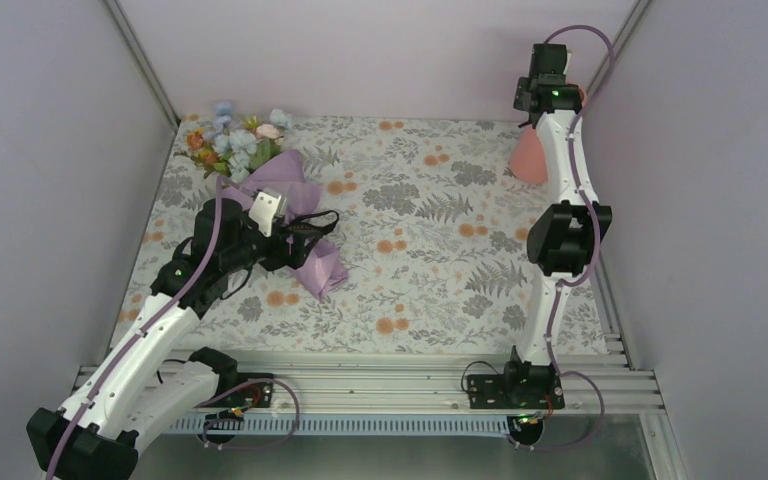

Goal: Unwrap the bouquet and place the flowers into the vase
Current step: Pick up the vase at the corner of the board.

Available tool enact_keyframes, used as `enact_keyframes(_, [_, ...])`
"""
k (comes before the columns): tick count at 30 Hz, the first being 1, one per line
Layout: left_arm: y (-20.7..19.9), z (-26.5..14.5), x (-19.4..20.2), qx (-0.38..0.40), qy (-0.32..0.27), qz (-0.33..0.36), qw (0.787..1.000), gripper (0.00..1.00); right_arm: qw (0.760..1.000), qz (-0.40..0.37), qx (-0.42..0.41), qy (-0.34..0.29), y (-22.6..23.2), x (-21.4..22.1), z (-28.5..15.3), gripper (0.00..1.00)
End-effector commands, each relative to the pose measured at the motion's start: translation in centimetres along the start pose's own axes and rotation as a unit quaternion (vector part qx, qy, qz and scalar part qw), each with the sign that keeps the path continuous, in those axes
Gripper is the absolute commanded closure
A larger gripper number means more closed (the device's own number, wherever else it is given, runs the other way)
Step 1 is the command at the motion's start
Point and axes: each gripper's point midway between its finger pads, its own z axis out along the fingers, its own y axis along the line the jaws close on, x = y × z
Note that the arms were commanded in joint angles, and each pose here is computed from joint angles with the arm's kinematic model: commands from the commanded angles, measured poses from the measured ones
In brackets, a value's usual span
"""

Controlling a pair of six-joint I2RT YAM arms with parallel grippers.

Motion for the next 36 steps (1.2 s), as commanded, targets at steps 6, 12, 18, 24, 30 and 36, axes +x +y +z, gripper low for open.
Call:
enact_keyframes(6, [0.1,-0.2,0.0,-0.007,-0.003,0.008,1.000,0.00,0.993,-0.058,-0.042,0.094,1.5,5.2,0.5,0.24])
enact_keyframes(12, [0.0,-0.4,0.0,-0.007,-0.005,0.008,1.000,0.00,0.999,-0.043,0.000,0.018,0.6,1.8,1.4,0.21])
enact_keyframes(18, [0.1,-0.4,-0.1,-0.009,-0.007,0.009,1.000,0.00,0.999,-0.031,0.022,0.001,0.0,0.9,1.9,0.18])
enact_keyframes(24, [0.1,-0.5,-0.1,-0.011,-0.008,0.009,1.000,0.00,0.997,-0.059,0.005,0.052,0.9,4.3,3.8,0.18])
enact_keyframes(30, [0.2,-0.3,0.0,-0.011,-0.004,0.008,1.000,0.00,0.989,-0.099,-0.058,0.092,3.1,6.8,4.8,0.21])
enact_keyframes(36, [0.8,-0.2,0.1,-0.028,0.000,0.006,1.000,0.00,0.981,-0.090,-0.092,0.142,3.5,8.8,2.7,0.28])
